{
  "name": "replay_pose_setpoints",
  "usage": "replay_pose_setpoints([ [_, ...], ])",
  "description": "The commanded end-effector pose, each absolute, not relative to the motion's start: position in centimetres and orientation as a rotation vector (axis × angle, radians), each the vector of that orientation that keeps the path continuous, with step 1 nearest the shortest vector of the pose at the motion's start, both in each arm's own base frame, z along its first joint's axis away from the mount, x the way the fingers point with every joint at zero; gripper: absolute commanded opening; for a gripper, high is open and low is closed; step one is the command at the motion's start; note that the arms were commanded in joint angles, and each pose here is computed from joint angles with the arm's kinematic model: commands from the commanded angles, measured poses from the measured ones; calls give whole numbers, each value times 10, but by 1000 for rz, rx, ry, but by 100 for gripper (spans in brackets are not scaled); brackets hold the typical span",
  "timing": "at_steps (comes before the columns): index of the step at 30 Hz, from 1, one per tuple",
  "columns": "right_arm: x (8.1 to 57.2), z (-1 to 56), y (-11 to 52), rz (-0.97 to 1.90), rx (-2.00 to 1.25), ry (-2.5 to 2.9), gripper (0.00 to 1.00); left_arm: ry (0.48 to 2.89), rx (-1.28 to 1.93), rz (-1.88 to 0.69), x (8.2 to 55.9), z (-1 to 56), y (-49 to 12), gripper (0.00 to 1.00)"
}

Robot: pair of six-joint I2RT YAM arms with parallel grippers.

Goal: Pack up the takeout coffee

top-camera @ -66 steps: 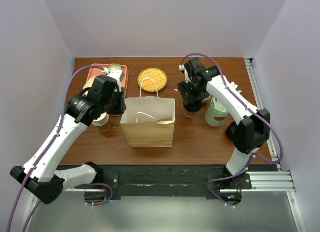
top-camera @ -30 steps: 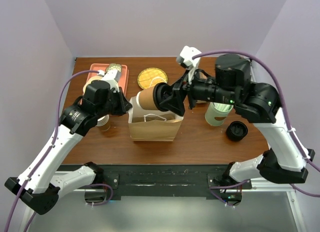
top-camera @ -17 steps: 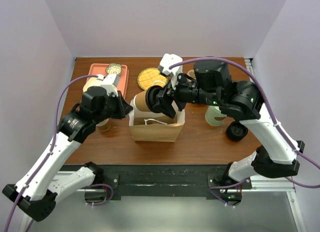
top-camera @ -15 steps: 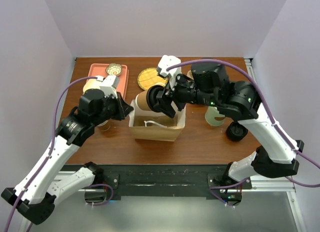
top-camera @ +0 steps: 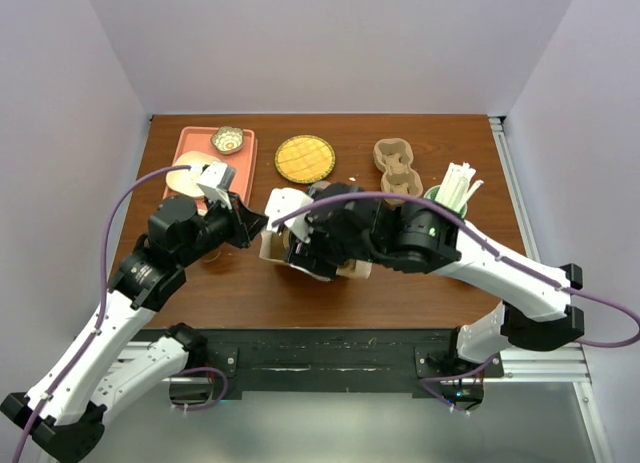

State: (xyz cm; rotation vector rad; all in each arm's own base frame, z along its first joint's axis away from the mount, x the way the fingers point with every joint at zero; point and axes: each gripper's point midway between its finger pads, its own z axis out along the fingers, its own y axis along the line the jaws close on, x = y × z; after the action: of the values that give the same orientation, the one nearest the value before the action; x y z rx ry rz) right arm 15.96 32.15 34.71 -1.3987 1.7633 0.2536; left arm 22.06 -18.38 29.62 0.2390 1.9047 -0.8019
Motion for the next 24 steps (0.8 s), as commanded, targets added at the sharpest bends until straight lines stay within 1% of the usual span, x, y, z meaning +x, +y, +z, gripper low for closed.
replay_pose_setpoints([
  [1,178,351,315,97,-1350,1712,42,1732,275,-852,218,321,-187,0],
  [4,182,359,322,87,-1360,1674,43,1714,334,-831,216,320,-187,0],
  [6,186,353,325,48,-1376,1679,42,1707,353,-814,217,321,-187,0],
  [9,185,338,323,28,-1386,1701,41,1702,361,-805,217,323,-186,0],
  [10,181,320,320,17,-1407,1726,42,1700,354,-801,216,324,-184,0],
  [12,177,308,315,15,-1402,1726,42,1667,346,-812,212,328,-182,0],
  [16,176,296,312,-1,-1411,1718,41,1619,352,-830,202,329,-179,0],
  [21,178,274,316,-18,-1439,1711,42,1648,367,-853,199,310,-182,0],
  [24,183,266,323,-27,-1455,1654,43,1663,338,-820,205,305,-178,0],
])
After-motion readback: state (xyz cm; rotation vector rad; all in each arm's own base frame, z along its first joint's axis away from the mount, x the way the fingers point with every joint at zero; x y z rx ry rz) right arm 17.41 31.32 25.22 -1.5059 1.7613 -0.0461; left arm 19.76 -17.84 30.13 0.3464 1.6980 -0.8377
